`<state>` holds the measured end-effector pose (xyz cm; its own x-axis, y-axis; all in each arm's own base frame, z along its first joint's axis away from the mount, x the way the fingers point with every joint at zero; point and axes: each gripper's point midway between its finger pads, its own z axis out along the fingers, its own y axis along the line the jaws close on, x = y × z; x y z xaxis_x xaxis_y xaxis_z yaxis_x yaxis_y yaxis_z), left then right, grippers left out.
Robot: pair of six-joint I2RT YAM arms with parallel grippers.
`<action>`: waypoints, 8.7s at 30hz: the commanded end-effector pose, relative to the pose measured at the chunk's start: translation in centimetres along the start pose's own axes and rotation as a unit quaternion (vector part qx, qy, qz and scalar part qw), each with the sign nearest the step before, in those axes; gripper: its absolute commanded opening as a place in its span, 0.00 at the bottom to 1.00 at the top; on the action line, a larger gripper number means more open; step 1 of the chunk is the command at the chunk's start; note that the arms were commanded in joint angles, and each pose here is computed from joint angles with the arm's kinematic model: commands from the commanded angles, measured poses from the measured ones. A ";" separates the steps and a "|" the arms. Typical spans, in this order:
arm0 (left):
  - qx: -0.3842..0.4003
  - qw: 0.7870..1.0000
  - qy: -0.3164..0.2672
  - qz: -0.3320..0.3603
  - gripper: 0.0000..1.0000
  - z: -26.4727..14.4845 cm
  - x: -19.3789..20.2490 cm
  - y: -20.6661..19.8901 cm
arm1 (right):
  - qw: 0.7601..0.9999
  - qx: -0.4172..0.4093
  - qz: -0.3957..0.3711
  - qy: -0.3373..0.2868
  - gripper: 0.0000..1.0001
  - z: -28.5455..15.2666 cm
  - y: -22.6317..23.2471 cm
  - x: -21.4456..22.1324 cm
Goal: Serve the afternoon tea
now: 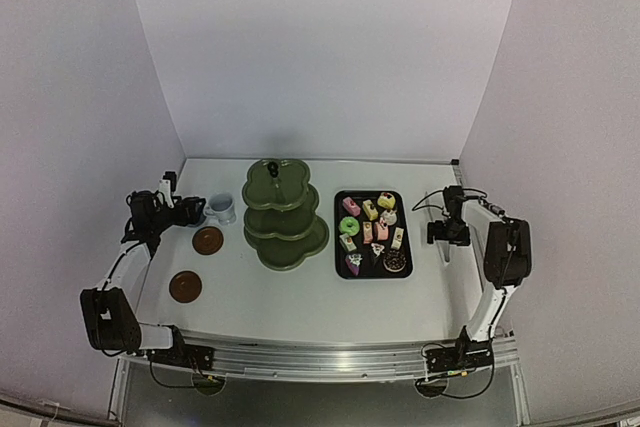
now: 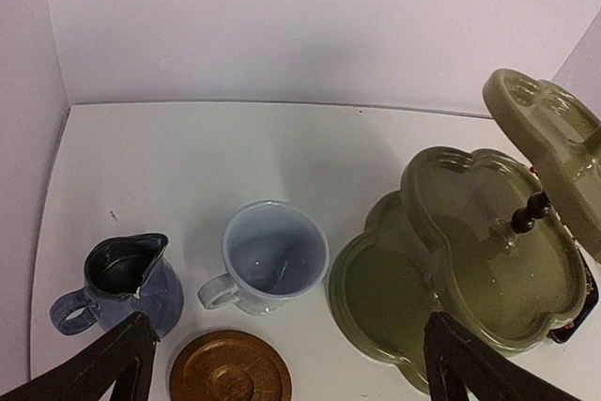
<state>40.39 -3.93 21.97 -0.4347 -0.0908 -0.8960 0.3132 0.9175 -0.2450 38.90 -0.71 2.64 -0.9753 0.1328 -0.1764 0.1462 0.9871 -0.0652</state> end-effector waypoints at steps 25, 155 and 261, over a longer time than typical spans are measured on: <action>0.011 0.997 -0.023 0.071 0.99 -0.3 -2.1 -0.7 | 0.999 -0.025 0.021 0.037 0.51 3.5 -0.7 -2.0; 0.085 0.985 -0.044 0.141 0.99 -5.1 2.3 -6.4 | 0.962 -0.138 -0.203 -0.118 0.13 -21.5 25.6 6.0; 0.102 0.982 -0.023 0.159 0.99 -5.5 4.4 -6.9 | 0.974 -0.056 -0.218 0.028 0.43 -15.5 22.1 21.2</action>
<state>31.88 -8.24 21.25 -0.2720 0.1506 -0.9504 0.5741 0.8180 -0.0347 18.88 24.82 13.06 -0.9471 -0.3034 -0.1049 -0.3027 0.9528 -0.0230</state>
